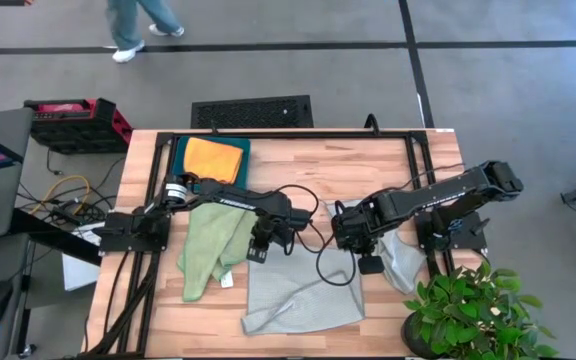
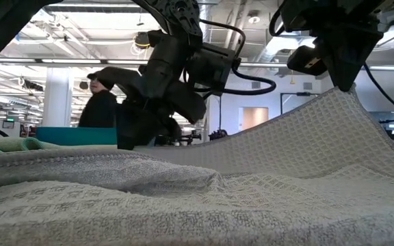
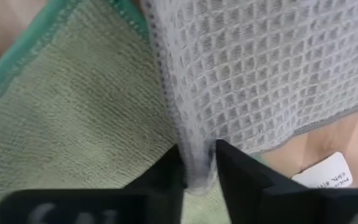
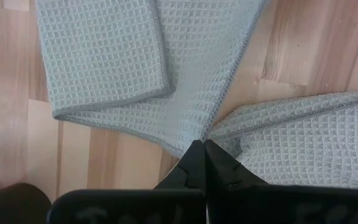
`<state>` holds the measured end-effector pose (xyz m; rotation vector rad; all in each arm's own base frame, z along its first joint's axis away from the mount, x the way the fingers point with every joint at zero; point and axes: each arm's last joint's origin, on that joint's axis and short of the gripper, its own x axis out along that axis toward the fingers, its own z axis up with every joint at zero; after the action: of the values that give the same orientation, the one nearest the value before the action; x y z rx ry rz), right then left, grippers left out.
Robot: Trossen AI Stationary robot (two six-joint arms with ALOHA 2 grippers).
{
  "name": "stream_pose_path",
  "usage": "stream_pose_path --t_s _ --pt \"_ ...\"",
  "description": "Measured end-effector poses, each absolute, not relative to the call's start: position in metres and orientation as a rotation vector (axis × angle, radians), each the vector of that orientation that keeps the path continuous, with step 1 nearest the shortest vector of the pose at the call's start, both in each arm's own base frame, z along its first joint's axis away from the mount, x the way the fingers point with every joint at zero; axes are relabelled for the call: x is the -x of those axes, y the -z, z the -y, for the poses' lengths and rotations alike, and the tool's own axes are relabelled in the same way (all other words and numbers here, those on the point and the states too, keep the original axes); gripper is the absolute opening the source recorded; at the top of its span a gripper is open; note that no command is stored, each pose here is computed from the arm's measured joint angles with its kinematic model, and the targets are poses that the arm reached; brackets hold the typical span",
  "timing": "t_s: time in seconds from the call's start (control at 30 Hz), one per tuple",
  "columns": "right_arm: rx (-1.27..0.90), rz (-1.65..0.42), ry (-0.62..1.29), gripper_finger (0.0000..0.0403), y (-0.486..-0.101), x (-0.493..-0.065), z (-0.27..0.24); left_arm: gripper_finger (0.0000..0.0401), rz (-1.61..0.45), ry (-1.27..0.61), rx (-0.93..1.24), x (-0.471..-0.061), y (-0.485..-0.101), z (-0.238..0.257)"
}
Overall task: Fold microfiber towels
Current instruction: Fold the left gray towel
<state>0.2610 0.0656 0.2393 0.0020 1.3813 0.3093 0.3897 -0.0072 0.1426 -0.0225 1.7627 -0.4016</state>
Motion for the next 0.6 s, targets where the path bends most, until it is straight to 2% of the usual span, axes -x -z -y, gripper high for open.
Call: stream_pose_path --t_s 0.07,0.13,0.37,0.6 --pt "-0.002 -1.381 -0.309 0.0008 -0.239 -0.261 -0.066 0.0024 -1.760 0.413 0.032 -0.390 -0.143 0.007" --pt "-0.002 -1.381 -0.309 0.0008 -0.239 -0.261 -0.066 0.0009 -1.759 0.417 0.038 -0.390 -0.143 0.008" --pt "0.025 -1.394 -0.273 0.0008 -0.239 -0.260 -0.064 0.0002 -1.789 0.402 0.061 -0.386 -0.148 0.008" --pt "0.067 -1.422 -0.139 0.0008 -0.246 -0.249 -0.058 0.0000 -1.693 0.322 0.057 -0.377 -0.192 0.007"
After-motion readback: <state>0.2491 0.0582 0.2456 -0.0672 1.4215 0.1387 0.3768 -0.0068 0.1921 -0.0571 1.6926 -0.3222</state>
